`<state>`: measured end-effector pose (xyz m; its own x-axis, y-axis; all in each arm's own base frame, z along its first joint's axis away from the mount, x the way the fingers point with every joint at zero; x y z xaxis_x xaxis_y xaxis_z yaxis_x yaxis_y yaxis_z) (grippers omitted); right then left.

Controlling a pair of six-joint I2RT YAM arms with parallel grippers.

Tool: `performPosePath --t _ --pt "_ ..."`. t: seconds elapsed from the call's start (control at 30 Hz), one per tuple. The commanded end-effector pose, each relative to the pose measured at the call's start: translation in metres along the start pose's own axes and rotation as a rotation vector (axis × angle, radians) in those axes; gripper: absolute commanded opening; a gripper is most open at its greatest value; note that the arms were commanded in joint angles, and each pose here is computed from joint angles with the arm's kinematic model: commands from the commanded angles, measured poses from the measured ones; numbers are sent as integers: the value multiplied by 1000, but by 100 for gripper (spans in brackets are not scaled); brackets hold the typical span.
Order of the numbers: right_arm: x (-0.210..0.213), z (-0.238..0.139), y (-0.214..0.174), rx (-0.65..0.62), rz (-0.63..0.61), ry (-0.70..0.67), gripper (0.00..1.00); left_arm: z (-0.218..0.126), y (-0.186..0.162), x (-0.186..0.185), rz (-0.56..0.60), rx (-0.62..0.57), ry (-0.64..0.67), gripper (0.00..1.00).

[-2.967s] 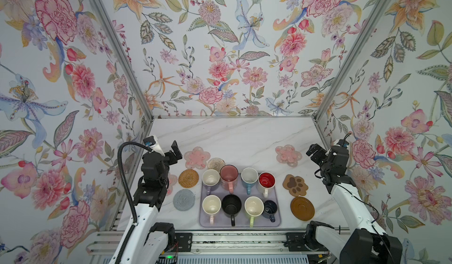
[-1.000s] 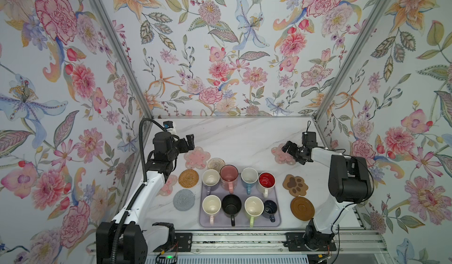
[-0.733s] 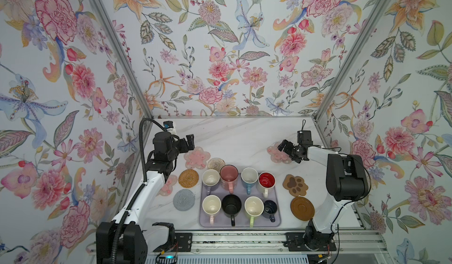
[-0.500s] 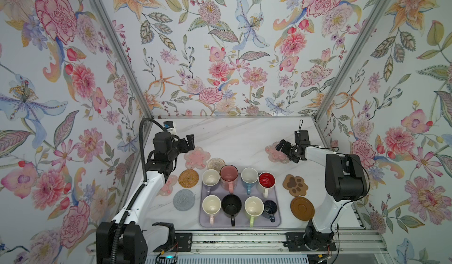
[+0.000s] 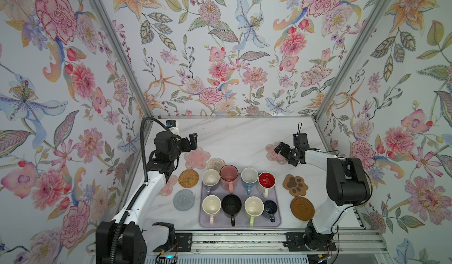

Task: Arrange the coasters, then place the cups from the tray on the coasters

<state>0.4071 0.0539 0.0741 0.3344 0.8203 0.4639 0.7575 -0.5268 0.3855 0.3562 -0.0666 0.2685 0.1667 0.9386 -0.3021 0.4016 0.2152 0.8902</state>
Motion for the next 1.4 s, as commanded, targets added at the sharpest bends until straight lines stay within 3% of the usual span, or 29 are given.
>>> performPosePath --t 0.0,0.2,0.5,0.63,0.73,0.87,1.13,1.37 --pt "-5 1 -15 27 28 -28 99 -9 31 -22 9 -79 -84 99" --pt "0 10 -17 33 31 -26 99 -7 42 -37 30 -84 -116 99" --pt "22 25 -8 39 15 5 99 19 33 -67 110 74 -99 99" --pt "33 22 1 27 2 9 99 19 39 -79 80 59 -185 99" --pt "37 1 10 -11 -14 9 99 12 37 -74 33 -13 -224 99" --pt "28 -42 9 -55 -28 -18 99 14 23 -66 41 71 -197 99" --pt "-28 -120 -48 -93 39 -127 99 14 -16 -72 155 163 -137 99" --pt "-66 -149 -91 -112 168 -171 99 3 -19 -94 233 136 -167 99"
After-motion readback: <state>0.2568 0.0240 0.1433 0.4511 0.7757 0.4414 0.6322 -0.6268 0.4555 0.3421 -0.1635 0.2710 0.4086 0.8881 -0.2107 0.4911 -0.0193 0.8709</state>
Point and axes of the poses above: each gripper's point midway between its finger pads, its own z axis out along the fingers, its own x axis along the line the jaws close on, y = z × x, the point moved 4 cm from there along -z, back along the fingers
